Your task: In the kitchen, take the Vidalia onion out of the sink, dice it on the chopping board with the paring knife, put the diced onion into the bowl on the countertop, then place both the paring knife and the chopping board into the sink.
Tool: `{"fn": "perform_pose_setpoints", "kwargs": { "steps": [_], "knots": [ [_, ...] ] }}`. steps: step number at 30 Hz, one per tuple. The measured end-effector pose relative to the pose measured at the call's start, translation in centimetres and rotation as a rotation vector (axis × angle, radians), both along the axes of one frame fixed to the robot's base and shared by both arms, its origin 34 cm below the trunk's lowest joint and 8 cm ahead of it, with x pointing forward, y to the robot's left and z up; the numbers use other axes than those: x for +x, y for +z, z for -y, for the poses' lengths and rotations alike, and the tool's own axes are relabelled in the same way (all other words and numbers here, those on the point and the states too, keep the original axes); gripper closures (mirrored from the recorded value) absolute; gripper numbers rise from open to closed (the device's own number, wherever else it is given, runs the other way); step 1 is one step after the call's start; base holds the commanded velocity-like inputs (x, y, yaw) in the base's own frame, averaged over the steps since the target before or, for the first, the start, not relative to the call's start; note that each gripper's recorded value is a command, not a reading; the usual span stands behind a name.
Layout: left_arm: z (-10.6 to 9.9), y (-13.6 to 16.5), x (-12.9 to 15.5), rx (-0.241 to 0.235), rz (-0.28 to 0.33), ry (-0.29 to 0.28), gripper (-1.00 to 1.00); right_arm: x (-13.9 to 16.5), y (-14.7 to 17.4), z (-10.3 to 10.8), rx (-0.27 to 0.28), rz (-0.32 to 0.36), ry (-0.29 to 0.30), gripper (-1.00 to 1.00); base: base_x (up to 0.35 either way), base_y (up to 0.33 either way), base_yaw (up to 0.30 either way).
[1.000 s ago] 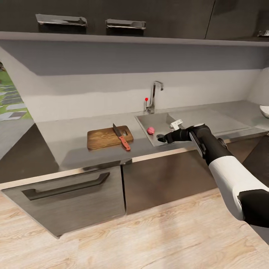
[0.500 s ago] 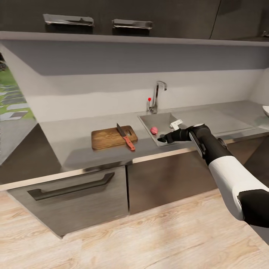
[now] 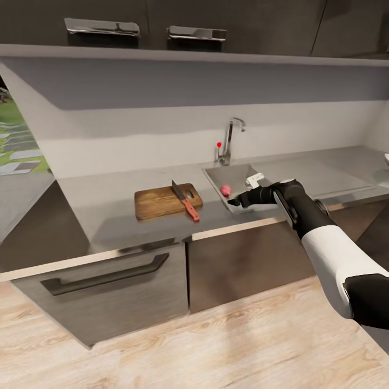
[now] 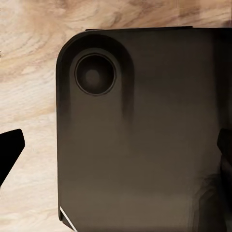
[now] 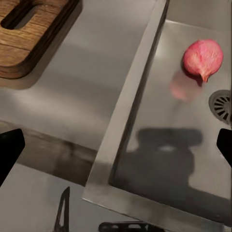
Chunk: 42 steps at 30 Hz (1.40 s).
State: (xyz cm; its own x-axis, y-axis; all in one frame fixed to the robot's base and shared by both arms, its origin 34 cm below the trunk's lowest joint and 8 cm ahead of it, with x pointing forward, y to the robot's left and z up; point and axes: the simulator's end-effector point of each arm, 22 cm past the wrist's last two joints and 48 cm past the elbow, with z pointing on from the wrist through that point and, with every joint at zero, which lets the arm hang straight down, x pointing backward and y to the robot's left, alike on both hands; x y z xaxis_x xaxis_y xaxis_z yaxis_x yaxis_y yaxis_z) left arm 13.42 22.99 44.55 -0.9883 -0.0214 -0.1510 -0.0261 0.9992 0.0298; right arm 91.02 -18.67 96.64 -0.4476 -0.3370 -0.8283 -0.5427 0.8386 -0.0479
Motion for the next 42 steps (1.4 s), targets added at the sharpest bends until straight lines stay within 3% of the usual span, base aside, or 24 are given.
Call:
{"fn": "perform_pose_setpoints", "kwargs": {
  "steps": [11,14,15,19,26,31,42],
  "knots": [
    [0.0,0.0,0.1,0.000,0.002,0.000,-1.00,-0.1,-1.1,0.7,-0.004,-0.020,-0.008,-1.00,0.212,-0.051,0.000],
    [0.0,0.0,0.1,0.002,0.002,0.002,-1.00,-0.1,-2.0,2.1,-0.012,-0.031,-0.020,-1.00,0.014,-0.008,0.000],
    [-0.1,0.0,0.1,0.003,0.002,0.003,-1.00,-0.8,-3.8,3.2,-0.015,-0.039,-0.001,-1.00,0.004,-0.002,0.000],
    [-0.2,0.0,0.1,0.004,0.002,0.003,-1.00,-2.2,-5.8,4.1,-0.007,-0.073,0.026,-1.00,0.001,-0.001,0.000],
    [-0.1,0.0,0.1,0.005,0.002,0.003,-1.00,-3.0,-6.3,7.2,-0.015,-0.092,0.022,-1.00,-0.002,-0.146,0.000],
    [-0.1,0.0,0.0,0.005,0.001,0.002,-1.00,-4.9,-5.8,9.7,0.011,-0.132,0.077,-1.00,-0.161,-0.260,0.000],
    [-0.1,0.0,0.0,0.005,0.000,0.002,-1.00,-5.4,-5.7,10.0,0.020,-0.142,0.099,-1.00,-0.288,-0.147,0.000]
  ]
}}
